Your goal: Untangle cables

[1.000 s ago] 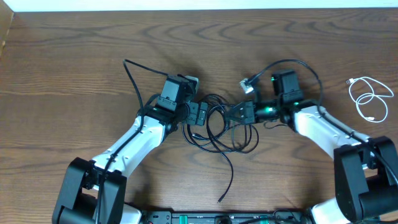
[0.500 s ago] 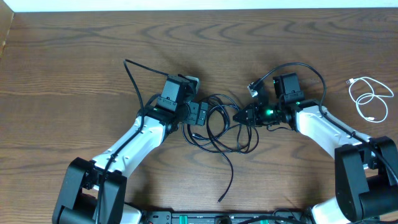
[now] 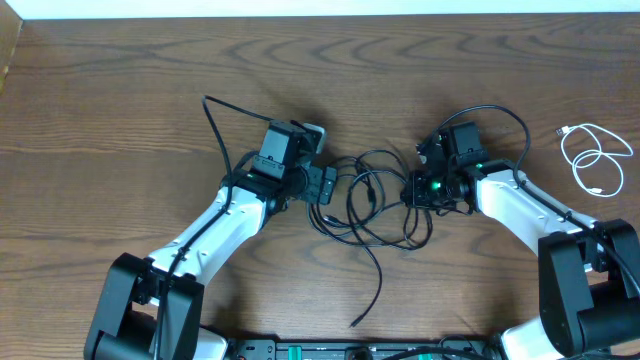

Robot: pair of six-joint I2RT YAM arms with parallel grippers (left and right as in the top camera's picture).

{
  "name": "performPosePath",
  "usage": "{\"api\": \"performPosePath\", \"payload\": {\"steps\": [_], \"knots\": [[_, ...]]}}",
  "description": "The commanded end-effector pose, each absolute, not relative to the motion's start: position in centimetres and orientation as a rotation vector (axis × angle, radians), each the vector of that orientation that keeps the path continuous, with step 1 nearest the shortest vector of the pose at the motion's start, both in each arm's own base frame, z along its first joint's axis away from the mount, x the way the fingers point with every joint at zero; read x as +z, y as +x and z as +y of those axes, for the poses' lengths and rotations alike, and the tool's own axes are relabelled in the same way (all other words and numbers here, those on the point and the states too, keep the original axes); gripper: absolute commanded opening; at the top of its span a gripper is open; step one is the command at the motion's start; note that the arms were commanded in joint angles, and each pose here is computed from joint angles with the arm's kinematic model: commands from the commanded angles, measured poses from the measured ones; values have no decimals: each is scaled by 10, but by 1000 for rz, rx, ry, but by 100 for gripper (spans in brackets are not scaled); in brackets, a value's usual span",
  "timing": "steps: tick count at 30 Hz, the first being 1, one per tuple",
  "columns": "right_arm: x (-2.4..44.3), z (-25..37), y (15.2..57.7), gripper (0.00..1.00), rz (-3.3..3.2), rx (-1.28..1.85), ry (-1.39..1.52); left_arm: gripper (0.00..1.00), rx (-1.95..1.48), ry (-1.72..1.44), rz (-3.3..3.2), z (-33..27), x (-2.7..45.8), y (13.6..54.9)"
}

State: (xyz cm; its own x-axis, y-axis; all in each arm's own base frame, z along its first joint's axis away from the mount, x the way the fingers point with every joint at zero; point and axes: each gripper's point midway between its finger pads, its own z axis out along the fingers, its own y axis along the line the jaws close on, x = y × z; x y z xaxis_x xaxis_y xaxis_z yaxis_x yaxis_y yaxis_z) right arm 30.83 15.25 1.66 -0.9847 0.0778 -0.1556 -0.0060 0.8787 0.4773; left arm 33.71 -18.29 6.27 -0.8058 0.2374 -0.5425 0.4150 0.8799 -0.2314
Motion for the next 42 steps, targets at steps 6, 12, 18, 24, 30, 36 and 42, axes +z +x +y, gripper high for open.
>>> {"api": "performPosePath", "payload": {"steps": [6,12,18,24,30,36,42], "knots": [[10,140,310,1,2890,625,112,82,-596,565,2507,-200,67,329],[9,140,309,1,2898,624,113,82,-561,560,2522,-198,58,333],[9,141,307,1,2904,624,107,70,-578,595,2520,-209,50,331],[9,141,307,1,2904,624,105,50,-554,597,2516,-209,48,333],[9,141,306,1,2908,624,105,9,-418,555,2522,-194,45,342],[8,141,304,1,2915,622,107,9,-323,525,2524,-183,43,348],[8,146,301,1,2923,622,83,28,-295,515,2526,-179,42,349]]}}
